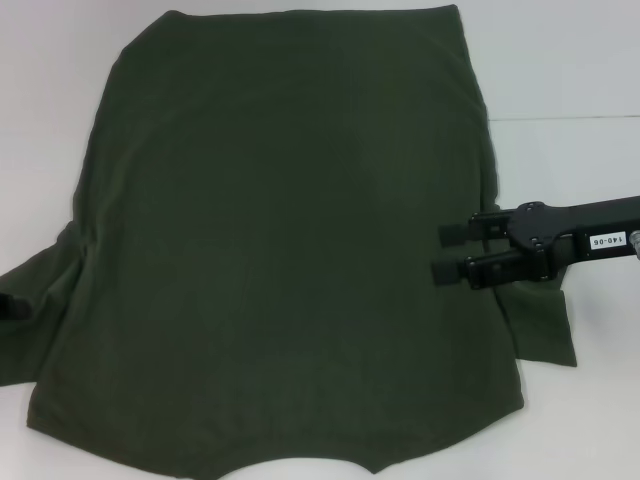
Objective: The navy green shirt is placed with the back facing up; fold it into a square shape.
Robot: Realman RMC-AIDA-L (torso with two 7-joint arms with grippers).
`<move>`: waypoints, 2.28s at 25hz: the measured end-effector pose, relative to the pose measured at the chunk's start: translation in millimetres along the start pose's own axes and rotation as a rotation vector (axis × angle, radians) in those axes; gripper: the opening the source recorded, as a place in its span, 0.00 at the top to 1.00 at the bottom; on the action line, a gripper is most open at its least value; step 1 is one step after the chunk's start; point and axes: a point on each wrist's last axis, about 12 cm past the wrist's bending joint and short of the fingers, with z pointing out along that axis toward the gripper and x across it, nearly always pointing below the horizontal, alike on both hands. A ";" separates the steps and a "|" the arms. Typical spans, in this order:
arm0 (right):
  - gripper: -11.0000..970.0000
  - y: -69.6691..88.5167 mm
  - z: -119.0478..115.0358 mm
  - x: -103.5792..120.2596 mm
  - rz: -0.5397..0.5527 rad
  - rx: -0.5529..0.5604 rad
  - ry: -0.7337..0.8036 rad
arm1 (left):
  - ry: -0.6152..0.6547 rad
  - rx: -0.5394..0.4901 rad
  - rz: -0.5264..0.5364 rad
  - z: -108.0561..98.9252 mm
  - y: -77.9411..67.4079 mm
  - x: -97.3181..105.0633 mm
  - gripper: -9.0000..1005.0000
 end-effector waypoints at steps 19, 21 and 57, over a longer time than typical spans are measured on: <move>0.09 0.1 0.1 -0.1 -0.002 -0.001 0.000 | -0.007 0.006 0.016 -18.9 0.7 -11.4 0.99; 0.09 0.1 0.0 0.0 -0.001 -0.001 0.000 | -0.018 -0.006 0.022 -27.7 2.7 -16.9 0.99; 0.09 -0.9 0.4 8.0 0.015 0.014 0.008 | 0.227 0.044 -0.048 50.6 -135.8 -79.7 0.98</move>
